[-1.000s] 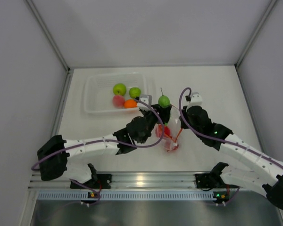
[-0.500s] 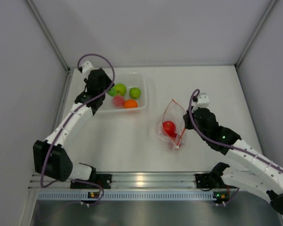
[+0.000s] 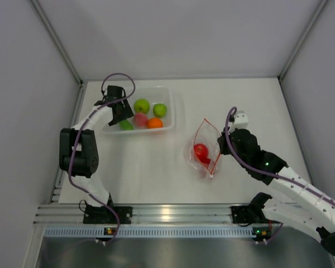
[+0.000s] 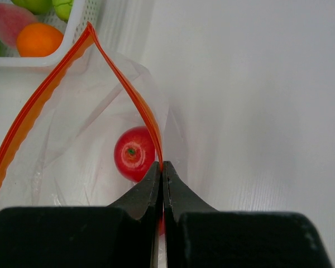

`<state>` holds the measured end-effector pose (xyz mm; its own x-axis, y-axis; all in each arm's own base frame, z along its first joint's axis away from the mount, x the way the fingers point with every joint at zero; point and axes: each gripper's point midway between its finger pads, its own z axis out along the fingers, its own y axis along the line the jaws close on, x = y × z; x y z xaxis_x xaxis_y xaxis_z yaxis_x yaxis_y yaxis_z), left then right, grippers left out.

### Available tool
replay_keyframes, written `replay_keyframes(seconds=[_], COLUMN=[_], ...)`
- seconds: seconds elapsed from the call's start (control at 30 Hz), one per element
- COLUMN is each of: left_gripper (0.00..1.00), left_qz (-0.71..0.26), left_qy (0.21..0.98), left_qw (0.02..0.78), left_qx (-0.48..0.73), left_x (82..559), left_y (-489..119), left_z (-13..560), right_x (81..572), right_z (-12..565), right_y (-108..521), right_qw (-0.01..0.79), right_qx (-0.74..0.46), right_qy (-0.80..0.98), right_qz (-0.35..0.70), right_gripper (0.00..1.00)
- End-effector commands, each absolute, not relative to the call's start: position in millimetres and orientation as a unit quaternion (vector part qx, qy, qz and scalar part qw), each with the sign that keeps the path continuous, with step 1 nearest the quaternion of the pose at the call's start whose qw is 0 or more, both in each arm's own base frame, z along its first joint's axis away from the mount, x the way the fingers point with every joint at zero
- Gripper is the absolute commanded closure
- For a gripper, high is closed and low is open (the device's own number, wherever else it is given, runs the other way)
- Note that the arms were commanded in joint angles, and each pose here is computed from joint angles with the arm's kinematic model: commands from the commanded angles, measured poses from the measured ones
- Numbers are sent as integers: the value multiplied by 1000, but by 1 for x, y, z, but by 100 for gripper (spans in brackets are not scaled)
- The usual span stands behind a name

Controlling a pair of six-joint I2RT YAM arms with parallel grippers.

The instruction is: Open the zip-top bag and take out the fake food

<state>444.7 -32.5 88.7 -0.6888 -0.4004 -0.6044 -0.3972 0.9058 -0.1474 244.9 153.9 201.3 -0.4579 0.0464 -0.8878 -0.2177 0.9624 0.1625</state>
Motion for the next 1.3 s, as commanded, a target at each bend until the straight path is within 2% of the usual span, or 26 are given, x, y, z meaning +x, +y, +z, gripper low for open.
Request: replay_keyframes(seconds=[0.0, 0.03, 0.13, 0.2, 0.4, 0.57, 0.8, 0.97, 1.07, 1.17, 1.23, 1.27], left_gripper=[19, 13, 5, 3, 5, 12, 24, 38, 42, 60, 65, 72], left_qz=[-25, -27, -38, -54, -175, -279, -402, -421, -411, -390, -390, -381], left_qy=[910, 909, 900, 892, 869, 828, 761, 756, 762, 768, 775, 779], left_qw=[359, 362, 381, 398, 434, 480, 509, 501, 500, 506, 494, 497], left_qx=[-208, -206, -208, -206, -164, -77, -8, 13, 30, 38, 51, 47], left_x=[454, 454, 453, 451, 422, 369, 283, 262, 249, 235, 226, 228], left_y=[-36, -37, -38, -42, -89, -173, -279, -325, -357, -383, -402, -404], left_z=[123, 126, 146, 165, 231, 301, 368, 375, 368, 355, 343, 337], right_x=[247, 247, 247, 246, 245, 246, 242, 240, 239, 239, 239, 240], right_z=[218, 216, 216, 217, 224, 228, 230, 234, 235, 236, 239, 240], right_y=[153, 153, 157, 161, 176, 182, 191, 192, 188, 185, 185, 184], right_qw=[536, 534, 531, 529, 518, 515, 506, 515, 521, 525, 526, 529], right_qx=[-51, -53, -56, -56, -45, -23, -4, 15, 27, 32, 33, 35], right_qy=[833, 834, 835, 834, 834, 831, 827, 815, 810, 809, 808, 806], right_qz=[129, 129, 134, 146, 186, 209, 244, 265, 266, 263, 265, 263], right_gripper=[100, 100, 100, 100, 100, 100, 100, 100, 100, 100, 100, 100])
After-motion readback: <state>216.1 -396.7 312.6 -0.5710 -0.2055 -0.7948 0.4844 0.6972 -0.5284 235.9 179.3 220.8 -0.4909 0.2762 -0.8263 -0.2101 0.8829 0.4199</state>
